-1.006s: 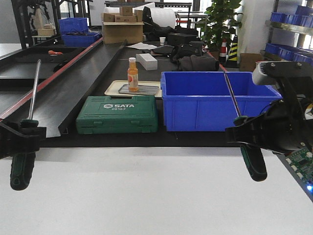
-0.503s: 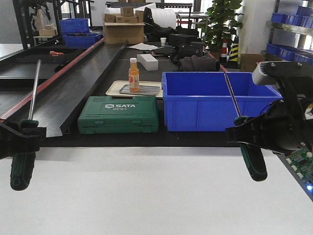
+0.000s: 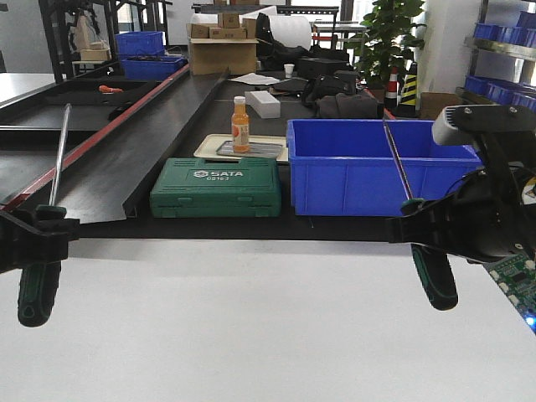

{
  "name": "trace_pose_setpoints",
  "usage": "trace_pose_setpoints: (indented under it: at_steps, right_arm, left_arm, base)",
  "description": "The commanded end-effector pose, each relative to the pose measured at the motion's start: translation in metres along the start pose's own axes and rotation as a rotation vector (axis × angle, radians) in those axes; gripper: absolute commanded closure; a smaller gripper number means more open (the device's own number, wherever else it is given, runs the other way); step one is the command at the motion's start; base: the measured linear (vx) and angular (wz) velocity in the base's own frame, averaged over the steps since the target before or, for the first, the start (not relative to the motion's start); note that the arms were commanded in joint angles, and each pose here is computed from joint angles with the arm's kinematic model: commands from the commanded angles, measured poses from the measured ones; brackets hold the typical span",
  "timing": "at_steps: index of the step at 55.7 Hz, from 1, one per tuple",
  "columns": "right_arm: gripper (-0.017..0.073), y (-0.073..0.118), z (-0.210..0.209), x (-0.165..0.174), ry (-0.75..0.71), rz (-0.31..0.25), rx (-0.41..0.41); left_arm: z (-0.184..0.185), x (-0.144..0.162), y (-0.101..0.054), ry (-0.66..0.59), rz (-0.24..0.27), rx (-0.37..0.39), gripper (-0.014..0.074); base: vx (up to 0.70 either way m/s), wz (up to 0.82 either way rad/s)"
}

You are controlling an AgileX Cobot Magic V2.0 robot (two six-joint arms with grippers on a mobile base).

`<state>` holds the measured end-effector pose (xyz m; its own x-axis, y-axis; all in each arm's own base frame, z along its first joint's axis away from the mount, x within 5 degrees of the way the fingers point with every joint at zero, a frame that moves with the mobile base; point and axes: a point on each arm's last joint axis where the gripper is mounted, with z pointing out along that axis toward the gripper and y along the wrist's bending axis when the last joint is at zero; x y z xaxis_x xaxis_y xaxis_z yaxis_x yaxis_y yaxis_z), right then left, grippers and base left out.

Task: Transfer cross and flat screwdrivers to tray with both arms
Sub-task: 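Hold both screwdrivers upright while the base drives to the conveyor station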

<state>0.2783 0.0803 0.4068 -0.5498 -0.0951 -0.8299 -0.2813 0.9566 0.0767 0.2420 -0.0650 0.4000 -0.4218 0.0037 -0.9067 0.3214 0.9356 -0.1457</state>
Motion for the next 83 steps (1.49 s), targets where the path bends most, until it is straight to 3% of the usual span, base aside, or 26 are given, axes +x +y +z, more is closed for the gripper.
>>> trace_pose_setpoints:
  at_steps: [1,42,83]
  right_arm:
    - [0.0567,0.0010,-0.0211,-0.0188,-0.150,-0.011,0.002]
    - [0.0567,0.0010,-0.0211,-0.0187,-0.149,-0.011,0.002]
    - [0.0567,0.0010,-0.0211,-0.0187,-0.149,-0.011,0.002]
  left_arm:
    - [-0.0112,-0.0175,-0.0028,-0.129,-0.017,-0.002,0.0591]
    - [-0.0112,-0.0175,-0.0028,-0.129,-0.017,-0.002,0.0591]
    - [-0.0112,-0.0175,-0.0028,-0.129,-0.017,-0.002,0.0591]
  base:
    - [-0.16,0.04]
    - [-0.15,-0.16]
    - [-0.17,-0.54]
